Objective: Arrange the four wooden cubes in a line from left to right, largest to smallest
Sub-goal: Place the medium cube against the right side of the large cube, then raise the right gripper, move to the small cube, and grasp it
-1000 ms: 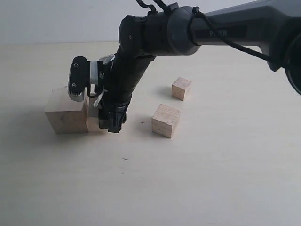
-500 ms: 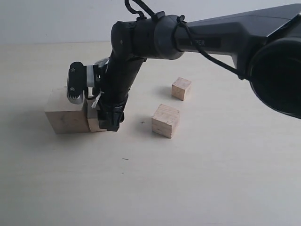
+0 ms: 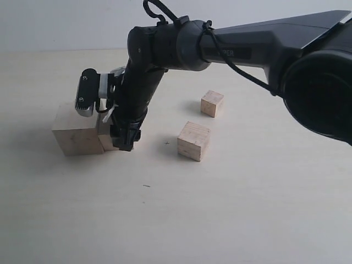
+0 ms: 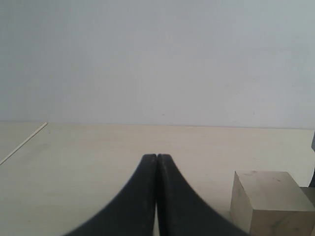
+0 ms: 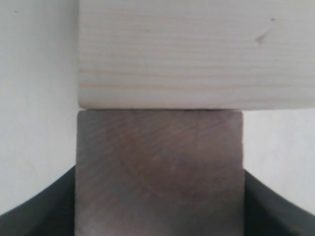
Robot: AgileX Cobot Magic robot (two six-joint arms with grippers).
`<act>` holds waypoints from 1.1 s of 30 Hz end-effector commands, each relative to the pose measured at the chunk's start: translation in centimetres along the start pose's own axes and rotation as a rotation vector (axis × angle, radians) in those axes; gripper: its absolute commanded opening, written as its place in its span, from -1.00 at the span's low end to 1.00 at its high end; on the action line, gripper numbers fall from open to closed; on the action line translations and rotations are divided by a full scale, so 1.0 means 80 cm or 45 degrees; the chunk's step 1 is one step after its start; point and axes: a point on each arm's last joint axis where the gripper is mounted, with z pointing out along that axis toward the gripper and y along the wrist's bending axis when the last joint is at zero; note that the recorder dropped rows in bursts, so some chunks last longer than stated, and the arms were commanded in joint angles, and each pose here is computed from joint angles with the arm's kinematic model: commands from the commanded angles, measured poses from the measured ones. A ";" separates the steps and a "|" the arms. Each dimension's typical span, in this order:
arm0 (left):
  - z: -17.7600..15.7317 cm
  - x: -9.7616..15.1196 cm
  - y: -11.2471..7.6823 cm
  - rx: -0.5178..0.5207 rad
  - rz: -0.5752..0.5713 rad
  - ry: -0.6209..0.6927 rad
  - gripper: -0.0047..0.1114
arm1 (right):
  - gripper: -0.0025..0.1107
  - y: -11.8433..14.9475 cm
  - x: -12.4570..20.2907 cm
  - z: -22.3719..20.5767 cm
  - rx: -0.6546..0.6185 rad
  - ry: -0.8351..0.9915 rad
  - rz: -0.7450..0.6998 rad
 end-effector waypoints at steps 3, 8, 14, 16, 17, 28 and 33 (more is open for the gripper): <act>0.000 0.001 0.000 -0.001 -0.012 -0.008 -0.88 | -0.21 -0.005 0.000 0.001 0.029 -0.018 0.024; 0.000 0.001 0.000 -0.001 -0.012 -0.008 -0.88 | 0.37 0.000 0.001 0.001 -0.027 -0.005 0.042; 0.000 0.001 0.000 -0.001 -0.012 -0.008 -0.88 | 0.59 -0.007 -0.012 -0.022 0.056 -0.083 0.040; 0.000 0.001 0.000 -0.001 -0.012 -0.008 -0.88 | 0.60 -0.010 -0.019 -0.043 0.093 -0.112 0.029; 0.000 0.001 0.000 -0.001 -0.012 -0.008 -0.88 | 0.60 -0.011 -0.023 -0.061 0.121 -0.115 0.005; 0.000 0.001 0.000 -0.001 -0.012 -0.008 -0.88 | -0.06 -0.031 0.007 -0.145 0.171 -0.012 0.240; 0.000 0.001 0.000 -0.001 -0.012 -0.008 -0.88 | -0.79 -0.032 0.038 -0.104 0.044 0.071 0.359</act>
